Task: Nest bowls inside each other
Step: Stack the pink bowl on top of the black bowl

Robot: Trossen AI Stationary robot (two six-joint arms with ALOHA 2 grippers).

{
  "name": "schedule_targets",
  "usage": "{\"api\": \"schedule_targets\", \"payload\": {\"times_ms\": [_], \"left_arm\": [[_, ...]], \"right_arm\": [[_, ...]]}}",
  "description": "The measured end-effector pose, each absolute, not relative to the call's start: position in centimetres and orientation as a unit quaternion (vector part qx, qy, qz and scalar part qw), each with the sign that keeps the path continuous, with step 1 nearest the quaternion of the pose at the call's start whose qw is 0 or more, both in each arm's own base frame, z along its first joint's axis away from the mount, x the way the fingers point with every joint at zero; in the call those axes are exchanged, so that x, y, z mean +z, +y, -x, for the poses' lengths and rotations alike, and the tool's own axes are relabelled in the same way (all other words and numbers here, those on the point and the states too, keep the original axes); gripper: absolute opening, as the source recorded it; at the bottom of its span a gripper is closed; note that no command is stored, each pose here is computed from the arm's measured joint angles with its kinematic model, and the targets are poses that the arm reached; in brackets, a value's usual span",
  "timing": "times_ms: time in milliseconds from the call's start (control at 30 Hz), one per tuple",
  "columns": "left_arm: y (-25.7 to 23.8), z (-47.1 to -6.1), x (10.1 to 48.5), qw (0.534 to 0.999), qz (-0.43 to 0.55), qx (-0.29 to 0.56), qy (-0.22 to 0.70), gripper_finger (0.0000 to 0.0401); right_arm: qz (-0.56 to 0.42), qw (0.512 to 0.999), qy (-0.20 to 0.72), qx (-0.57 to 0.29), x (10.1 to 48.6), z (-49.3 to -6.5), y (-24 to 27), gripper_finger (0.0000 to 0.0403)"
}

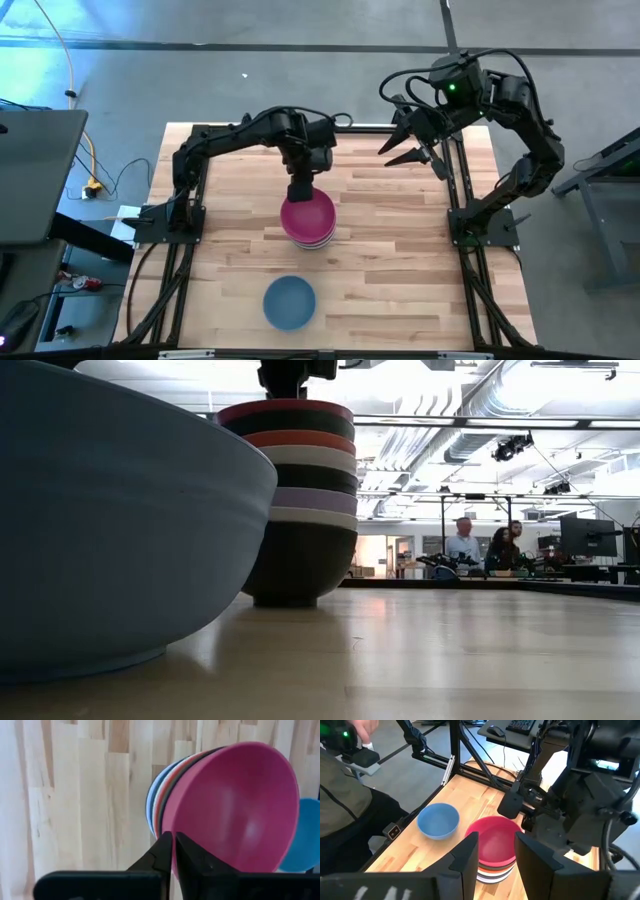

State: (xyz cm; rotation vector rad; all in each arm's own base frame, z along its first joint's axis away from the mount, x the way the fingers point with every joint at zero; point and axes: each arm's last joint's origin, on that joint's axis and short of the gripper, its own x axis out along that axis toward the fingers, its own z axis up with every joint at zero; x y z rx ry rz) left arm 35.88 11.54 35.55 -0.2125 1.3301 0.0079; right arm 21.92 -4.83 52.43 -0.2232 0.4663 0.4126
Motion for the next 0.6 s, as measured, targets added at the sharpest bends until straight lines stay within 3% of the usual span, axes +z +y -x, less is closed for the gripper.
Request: {"api": "schedule_targets", "payload": {"times_ms": [600], "left_arm": [[11.69,-36.48,34.76,0.779,0.098,-0.007,0.619,0.0000]], "right_arm": [[0.108,0.946,0.229,0.202,52.43,-21.92,-4.83,0.0119]]}}
